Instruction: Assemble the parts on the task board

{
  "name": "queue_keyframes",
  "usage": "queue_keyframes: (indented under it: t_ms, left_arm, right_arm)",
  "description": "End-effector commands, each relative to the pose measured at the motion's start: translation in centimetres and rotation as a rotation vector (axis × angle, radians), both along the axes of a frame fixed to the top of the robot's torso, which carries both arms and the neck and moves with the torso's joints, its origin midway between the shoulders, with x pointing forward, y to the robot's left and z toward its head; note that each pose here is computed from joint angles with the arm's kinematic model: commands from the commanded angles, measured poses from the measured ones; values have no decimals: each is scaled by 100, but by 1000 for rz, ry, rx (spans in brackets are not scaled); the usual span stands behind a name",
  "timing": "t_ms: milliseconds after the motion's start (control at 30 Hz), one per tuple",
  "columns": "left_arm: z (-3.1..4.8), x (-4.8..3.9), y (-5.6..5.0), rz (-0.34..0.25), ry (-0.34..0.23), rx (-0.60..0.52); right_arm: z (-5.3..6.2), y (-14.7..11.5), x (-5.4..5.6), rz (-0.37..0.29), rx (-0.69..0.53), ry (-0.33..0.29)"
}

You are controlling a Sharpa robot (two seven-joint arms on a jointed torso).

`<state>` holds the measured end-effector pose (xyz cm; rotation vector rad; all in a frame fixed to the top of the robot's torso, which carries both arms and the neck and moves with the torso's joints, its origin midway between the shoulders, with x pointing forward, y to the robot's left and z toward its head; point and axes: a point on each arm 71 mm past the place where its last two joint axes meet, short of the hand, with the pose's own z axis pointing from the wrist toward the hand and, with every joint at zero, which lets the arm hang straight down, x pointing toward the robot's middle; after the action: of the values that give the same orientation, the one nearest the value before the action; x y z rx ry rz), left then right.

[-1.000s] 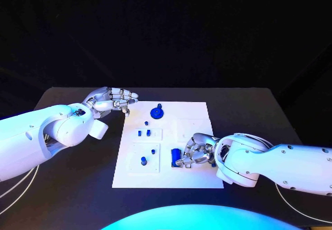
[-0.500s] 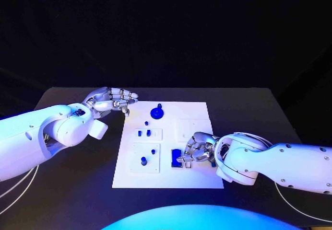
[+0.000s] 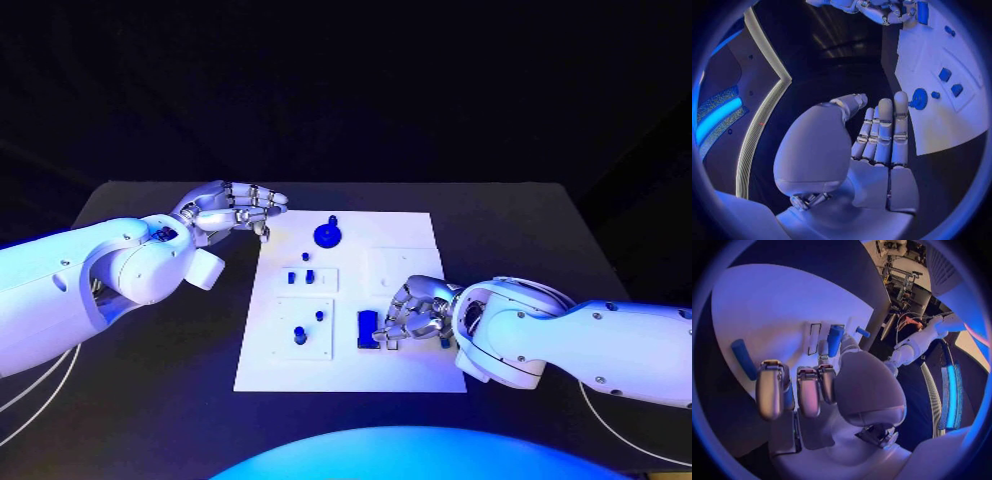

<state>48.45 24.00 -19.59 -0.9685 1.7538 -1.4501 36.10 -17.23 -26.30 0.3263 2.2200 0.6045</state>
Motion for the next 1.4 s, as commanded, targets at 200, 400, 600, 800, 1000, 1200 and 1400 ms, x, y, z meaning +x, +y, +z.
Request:
queue_keyframes:
  t_ms: [200,400,600,800,1000,1200,1400]
  left_arm:
    - [59,9,-5,20,-61,-47]
    - [72,8,-16,19,-72,-62]
    - [75,7,-26,17,-73,-67]
    - [74,7,-28,15,-73,-68]
    - [75,3,-33,12,-72,-70]
    - [75,1,-31,12,-72,-70]
    - [74,0,-26,12,-69,-69]
  right_arm:
    - [201,-281,128,-122,73,-151]
    - [306,-518,152,-126,42,-185]
    - [240,-730,110,-94,-48,-167]
    - [135,-852,37,-74,-130,-157]
    - [57,-896,-16,-72,-184,-134]
    - [-5,-891,-52,-68,-212,-114]
    - [-39,-858,-77,-62,-218,-101]
